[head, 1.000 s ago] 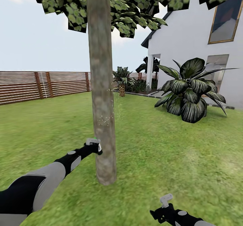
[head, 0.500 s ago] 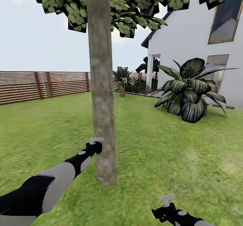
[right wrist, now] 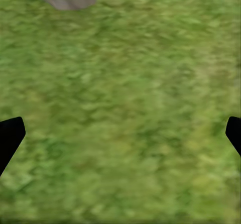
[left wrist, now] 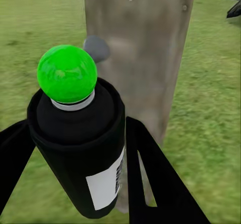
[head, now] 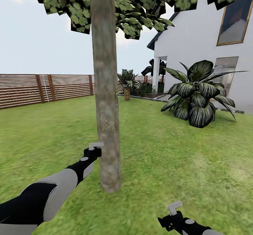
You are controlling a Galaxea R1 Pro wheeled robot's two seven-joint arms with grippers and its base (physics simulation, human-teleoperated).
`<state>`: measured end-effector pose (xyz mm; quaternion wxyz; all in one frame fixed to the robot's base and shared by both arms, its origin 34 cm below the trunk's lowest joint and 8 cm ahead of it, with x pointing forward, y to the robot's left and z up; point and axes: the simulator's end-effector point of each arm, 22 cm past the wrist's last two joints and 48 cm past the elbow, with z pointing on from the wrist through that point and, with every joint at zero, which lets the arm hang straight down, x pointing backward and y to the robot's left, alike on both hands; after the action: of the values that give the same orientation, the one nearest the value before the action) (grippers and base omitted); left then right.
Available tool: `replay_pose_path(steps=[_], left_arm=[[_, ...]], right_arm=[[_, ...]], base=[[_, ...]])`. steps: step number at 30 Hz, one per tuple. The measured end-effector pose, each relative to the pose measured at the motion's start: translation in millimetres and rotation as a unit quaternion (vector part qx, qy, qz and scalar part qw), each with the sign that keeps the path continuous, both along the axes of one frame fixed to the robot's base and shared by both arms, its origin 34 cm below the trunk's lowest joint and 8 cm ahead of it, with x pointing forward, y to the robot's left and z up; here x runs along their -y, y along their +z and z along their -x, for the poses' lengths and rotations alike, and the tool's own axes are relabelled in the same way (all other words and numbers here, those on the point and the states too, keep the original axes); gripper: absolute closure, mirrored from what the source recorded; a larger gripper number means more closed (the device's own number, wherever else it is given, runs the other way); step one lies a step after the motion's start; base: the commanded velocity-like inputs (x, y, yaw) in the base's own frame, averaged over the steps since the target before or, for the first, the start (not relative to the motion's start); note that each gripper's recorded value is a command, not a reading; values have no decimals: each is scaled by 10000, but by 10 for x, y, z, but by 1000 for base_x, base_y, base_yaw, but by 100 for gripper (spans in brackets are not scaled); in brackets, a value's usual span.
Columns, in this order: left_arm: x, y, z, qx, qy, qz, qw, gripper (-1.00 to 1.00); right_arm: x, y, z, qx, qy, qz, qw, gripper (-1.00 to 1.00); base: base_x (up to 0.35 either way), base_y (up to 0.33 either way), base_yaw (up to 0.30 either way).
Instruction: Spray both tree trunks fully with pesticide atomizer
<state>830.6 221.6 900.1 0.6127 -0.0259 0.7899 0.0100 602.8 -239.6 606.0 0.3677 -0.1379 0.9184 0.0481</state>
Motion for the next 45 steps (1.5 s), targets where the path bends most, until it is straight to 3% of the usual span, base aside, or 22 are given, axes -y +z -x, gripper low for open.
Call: replay_pose_path(steps=[8,14,24,26,30,33,37,40,42,45], left_arm=[[13,-3,2,-4,3,0,10000,100],[178,0,0,6,-364,85,9993,100],[194,26,-10,30,-396,100,9992,100],[194,38,-16,30,-393,95,9992,100],[207,83,-55,-254,-427,83,9987,100],[254,537,-175,-494,-499,94,9975,100],[305,1349,-184,-452,-592,86,9972,100],[336,1829,-112,-275,-645,74,9975,100],[378,1980,-68,-234,-686,82,9973,100],[423,2023,91,-666,-742,55,9950,100]], right_arm=[[0,0,0,0,0,0,10000,-100],[0,-23,29,-22,7,5,10000,-100],[13,-56,68,-45,28,56,10000,-100],[84,-58,53,-16,-81,180,9998,-100],[175,-60,38,18,-216,341,9992,-100],[214,-83,66,4,-172,445,9989,-100],[176,-130,128,-25,219,710,9972,-100],[163,-164,173,-55,341,788,9963,-100],[161,-171,182,-61,358,798,9962,-100],[159,-190,207,-79,372,804,9960,-100]], base=[[0,0,0],[0,0,0],[0,0,0],[0,0,0],[0,0,0],[0,0,0],[0,0,0],[0,0,0],[0,0,0],[0,0,0]])
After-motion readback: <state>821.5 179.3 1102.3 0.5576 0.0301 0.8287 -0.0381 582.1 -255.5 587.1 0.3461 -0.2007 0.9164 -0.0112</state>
